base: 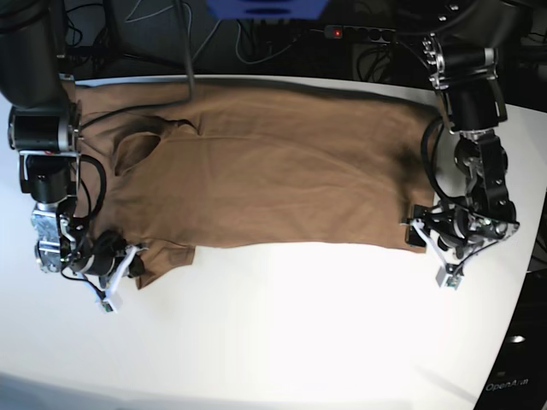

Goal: Fold the T-shirt properly
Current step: 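Move the left gripper to the other hem corner and grasp, then lift the hem with both grippers and fold it toward the collar edge, then lay the hem down and pull the folded strip toward the robot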

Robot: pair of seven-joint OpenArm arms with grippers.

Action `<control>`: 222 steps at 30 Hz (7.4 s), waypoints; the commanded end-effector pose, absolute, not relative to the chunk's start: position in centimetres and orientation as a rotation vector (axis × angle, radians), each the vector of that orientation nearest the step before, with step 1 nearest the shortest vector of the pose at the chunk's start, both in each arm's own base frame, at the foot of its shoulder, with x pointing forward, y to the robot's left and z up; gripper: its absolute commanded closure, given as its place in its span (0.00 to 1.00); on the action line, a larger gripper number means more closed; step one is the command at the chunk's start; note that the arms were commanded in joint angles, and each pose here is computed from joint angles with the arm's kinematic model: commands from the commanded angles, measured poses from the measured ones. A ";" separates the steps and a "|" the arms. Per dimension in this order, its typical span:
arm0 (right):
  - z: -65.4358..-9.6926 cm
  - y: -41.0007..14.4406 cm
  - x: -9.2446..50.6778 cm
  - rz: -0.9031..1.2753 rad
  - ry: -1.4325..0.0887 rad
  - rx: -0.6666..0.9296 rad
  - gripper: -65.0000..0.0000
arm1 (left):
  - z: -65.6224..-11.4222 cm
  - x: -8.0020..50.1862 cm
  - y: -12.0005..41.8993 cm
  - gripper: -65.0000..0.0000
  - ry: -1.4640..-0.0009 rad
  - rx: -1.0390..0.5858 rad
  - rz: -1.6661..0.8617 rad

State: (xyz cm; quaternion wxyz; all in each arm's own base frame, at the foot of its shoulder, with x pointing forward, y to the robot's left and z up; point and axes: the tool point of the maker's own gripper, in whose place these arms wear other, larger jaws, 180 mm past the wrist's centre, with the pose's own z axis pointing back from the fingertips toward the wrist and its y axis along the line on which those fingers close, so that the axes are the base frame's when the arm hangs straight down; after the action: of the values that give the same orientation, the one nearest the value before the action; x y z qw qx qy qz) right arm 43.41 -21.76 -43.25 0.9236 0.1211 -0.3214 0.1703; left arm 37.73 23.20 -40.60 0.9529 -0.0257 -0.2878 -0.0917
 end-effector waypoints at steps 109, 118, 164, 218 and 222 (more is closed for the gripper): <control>-34.5 -29.5 36.2 0.521 -0.902 -0.068 1.00 | -34.1 36.1 21.0 0.97 -0.917 0.005 -0.168; -33.5 -29.2 33.3 0.548 -0.922 -0.099 1.00 | -33.3 34.4 20.4 0.97 -0.939 0.020 -0.195; -32.3 -26.1 21.9 0.539 -0.910 -0.124 1.00 | -33.4 30.2 18.4 0.97 -0.936 -0.074 -0.199; -34.2 -24.6 14.6 0.359 -0.918 -0.032 1.00 | -33.2 30.5 18.4 0.97 -0.942 -0.072 -0.202; -34.4 -24.7 14.4 0.354 -0.912 -0.032 1.00 | -33.2 30.5 18.5 0.97 -0.941 -0.071 -0.203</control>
State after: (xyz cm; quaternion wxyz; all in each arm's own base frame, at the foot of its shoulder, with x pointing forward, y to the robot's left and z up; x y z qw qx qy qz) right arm 14.05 -24.55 -35.28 0.8905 -0.0130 -0.4222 0.1692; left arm 29.70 18.41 -34.49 0.8968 -0.0353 -0.4307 -0.0950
